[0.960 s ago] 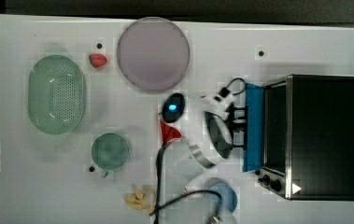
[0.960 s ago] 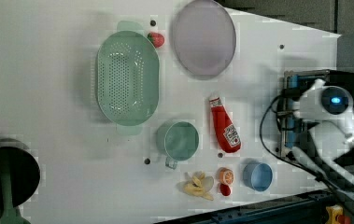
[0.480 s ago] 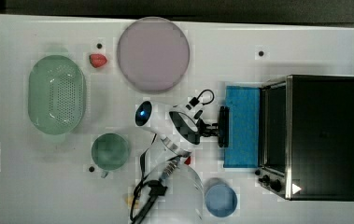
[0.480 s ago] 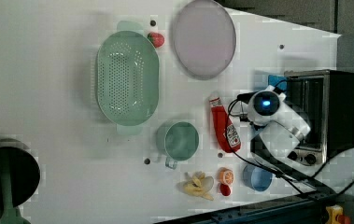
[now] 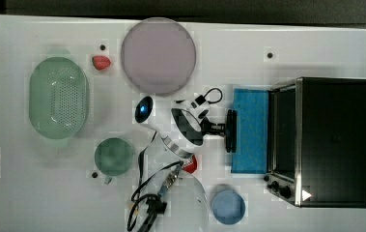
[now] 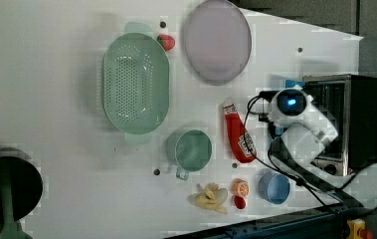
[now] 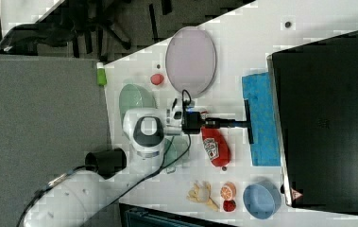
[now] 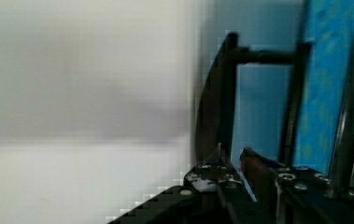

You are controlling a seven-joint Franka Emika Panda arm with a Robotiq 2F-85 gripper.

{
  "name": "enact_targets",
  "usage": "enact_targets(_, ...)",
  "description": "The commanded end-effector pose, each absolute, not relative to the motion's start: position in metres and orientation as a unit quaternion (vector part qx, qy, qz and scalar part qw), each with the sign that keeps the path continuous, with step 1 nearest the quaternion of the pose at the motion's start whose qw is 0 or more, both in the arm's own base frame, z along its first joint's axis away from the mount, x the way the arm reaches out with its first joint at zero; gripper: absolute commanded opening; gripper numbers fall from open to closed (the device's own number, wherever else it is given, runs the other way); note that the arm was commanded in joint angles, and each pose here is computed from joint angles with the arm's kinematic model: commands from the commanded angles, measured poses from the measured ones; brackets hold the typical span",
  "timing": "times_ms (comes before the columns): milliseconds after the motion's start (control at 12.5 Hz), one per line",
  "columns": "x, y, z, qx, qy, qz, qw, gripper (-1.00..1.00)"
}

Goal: Flap open oven.

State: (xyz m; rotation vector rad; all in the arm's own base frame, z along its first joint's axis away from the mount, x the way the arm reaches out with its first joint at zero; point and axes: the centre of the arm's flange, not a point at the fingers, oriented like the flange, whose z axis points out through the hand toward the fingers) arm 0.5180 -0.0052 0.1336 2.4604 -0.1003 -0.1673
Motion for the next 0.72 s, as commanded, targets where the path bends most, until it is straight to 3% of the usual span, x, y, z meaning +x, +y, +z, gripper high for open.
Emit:
enact_targets(80,0.565,0.001,0.241,0.953,-0.163,0.032,0.255,-0.65)
enact_targets(320,0.568,-0.001,0.311,0.946,-0.282,0.040,0.154,-0.65)
enact_targets(560,0.557,-0.008,0.383,0.922,-0.384,0.025,0.050,-0.65)
enact_targets(720,0.545,-0.016,0.441,0.910,-0.414,0.027,0.007,-0.65)
